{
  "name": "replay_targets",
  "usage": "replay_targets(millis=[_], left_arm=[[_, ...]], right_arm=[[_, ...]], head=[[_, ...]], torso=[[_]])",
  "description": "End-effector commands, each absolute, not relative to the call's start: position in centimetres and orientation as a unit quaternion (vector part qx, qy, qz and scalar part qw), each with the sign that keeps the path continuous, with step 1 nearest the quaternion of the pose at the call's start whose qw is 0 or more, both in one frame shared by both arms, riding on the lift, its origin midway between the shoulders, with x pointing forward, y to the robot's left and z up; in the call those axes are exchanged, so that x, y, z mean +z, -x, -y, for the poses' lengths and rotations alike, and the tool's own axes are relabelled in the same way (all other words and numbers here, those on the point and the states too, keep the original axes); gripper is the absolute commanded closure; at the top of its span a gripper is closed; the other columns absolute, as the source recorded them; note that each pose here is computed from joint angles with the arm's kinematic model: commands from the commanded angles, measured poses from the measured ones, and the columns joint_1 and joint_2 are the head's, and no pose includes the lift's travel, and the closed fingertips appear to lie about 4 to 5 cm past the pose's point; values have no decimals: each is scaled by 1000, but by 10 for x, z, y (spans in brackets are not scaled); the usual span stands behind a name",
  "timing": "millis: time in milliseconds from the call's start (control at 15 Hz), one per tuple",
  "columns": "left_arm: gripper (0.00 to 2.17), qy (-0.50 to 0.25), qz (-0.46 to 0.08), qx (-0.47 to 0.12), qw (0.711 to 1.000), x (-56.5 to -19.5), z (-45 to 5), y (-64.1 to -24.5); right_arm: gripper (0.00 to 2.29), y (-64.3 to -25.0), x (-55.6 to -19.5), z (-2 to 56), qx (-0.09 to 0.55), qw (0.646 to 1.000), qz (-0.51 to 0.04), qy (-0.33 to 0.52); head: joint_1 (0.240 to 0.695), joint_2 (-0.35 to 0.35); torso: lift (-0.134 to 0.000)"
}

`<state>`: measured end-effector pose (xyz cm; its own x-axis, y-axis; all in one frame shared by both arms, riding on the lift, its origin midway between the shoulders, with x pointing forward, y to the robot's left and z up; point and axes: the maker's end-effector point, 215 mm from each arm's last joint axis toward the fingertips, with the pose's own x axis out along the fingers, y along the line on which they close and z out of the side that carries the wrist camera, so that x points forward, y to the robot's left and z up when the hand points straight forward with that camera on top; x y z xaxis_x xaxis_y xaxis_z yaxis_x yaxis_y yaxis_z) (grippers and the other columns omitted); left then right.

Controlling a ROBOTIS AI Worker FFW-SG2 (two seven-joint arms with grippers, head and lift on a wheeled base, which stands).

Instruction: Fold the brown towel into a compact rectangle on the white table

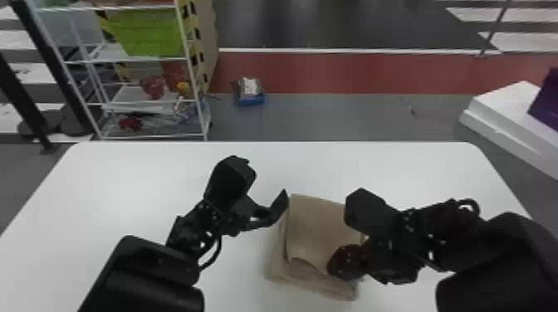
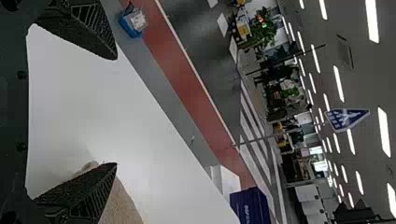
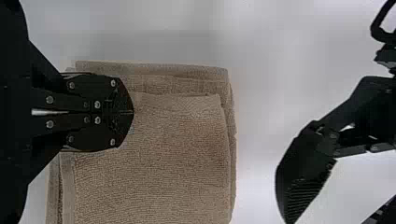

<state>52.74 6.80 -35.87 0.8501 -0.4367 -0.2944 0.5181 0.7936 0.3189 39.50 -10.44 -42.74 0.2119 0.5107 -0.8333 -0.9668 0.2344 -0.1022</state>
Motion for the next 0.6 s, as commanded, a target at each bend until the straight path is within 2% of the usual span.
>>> replay_targets(millis=[0,267,533], left_arm=[[70,-205,-93,-267,937,-369,-34,-528],[70,-210,-81,-284,932,-370,-5,-531],[70,-243,-109,-278,923,-406,-9,-553]], right_arm=[[1706,-393,-422,103,525,708,-341,326],[1706,-392,-421,108,522,713,-341,322],[1706,-391,-420,109,521,715,-340,318]], head=[[695,-39],[695,-95],[695,-125]], torso=[[-124],[-124],[-124]])
